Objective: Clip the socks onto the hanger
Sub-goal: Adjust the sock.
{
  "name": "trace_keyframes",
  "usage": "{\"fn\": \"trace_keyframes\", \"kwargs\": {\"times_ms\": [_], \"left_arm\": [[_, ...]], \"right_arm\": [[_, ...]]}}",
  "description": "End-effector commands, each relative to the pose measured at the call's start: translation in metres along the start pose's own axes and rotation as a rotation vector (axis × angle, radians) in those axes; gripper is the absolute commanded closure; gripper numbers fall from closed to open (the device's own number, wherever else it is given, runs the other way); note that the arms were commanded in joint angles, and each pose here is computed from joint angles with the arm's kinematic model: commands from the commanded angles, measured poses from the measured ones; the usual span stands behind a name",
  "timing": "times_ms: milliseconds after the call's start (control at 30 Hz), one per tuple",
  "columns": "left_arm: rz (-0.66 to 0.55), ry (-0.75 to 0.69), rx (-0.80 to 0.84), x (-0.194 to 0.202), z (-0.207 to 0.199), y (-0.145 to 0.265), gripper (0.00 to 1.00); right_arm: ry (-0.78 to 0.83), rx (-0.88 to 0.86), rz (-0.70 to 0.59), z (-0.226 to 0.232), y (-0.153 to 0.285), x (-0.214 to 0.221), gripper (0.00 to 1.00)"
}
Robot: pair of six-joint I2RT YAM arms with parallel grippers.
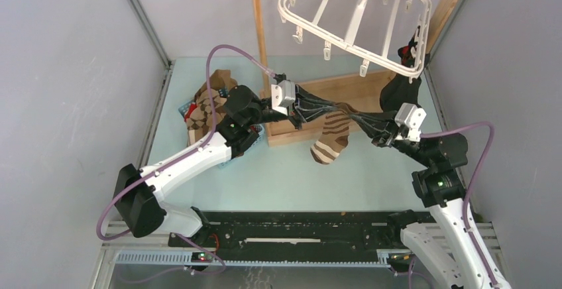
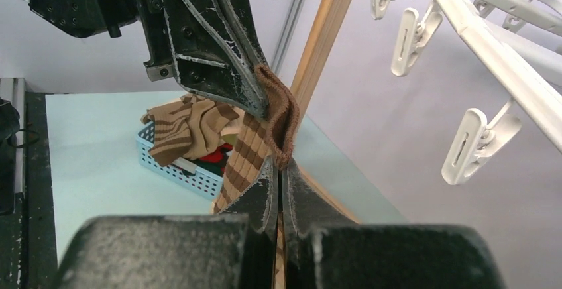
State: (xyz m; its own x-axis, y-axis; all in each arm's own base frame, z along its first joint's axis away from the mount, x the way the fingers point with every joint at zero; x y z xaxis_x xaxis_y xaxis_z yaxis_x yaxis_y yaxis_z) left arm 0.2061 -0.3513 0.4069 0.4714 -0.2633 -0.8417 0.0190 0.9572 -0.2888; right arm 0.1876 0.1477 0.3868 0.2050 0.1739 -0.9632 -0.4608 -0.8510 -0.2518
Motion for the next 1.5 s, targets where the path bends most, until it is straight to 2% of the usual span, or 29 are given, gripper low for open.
{"fn": "trace_keyframes", "kwargs": {"times_ms": [0,100,233,333,433,600,700,733,867,1000,1133,1233,1467], "left_arm": [[-0.044,0.004,-0.023,-0.015,0.001,-0.001,0.87],[-0.041,0.005,-0.034,-0.014,0.003,0.0,0.8],[-0.036,0.001,-0.093,-0.014,0.012,0.001,0.45],[-0.053,-0.001,-0.142,-0.016,0.021,-0.002,0.27],[-0.07,-0.006,-0.166,-0.014,0.03,-0.01,0.2],[-0.089,0.007,-0.185,-0.004,0.041,-0.022,0.17],[-0.143,0.021,-0.115,-0.005,0.031,-0.024,0.03],[-0.147,0.019,-0.081,-0.005,0.026,-0.024,0.01],[-0.152,0.033,0.043,-0.009,0.009,-0.023,0.0],[-0.153,0.077,0.115,-0.011,-0.003,-0.022,0.06],[-0.121,0.106,0.127,-0.003,-0.007,-0.025,0.19],[-0.102,0.111,0.117,0.002,-0.005,-0.028,0.24],[-0.12,0.135,0.14,-0.007,-0.005,-0.036,0.57]], "right_arm": [[-0.004,0.042,-0.03,-0.001,0.005,-0.019,1.0],[-0.036,0.085,-0.016,-0.004,0.013,-0.018,1.0],[-0.05,0.174,0.042,-0.012,0.029,-0.007,1.0],[-0.058,0.239,0.077,-0.017,0.042,-0.001,1.0],[-0.059,0.291,0.091,-0.022,0.051,0.001,1.0],[-0.04,0.31,0.095,-0.027,0.058,-0.001,1.0],[-0.011,0.241,0.112,-0.019,0.057,0.0,1.0],[-0.002,0.226,0.117,-0.017,0.057,0.0,1.0],[0.006,0.203,0.117,-0.016,0.055,0.0,1.0],[-0.002,0.167,0.102,-0.016,0.05,-0.003,1.0],[0.013,0.133,0.077,-0.014,0.044,-0.009,1.0],[0.009,0.105,0.076,-0.01,0.04,-0.011,1.0],[0.007,0.054,0.058,-0.003,0.032,-0.015,1.0]]}}
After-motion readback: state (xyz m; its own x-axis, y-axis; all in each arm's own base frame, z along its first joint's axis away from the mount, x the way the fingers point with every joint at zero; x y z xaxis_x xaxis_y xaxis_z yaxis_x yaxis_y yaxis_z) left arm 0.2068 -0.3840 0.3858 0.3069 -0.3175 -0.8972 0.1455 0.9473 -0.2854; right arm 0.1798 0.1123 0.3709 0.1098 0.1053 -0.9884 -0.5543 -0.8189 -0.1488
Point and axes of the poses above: each gripper's point midway between its finger pads, its own y axis back along the fingers, its own z axis along the line the jaws close on, x = y × z, the point moved 4 cm from there along y, back along the fingers, and after that the axes turned 14 degrees about -y, right-handed, at the moved point
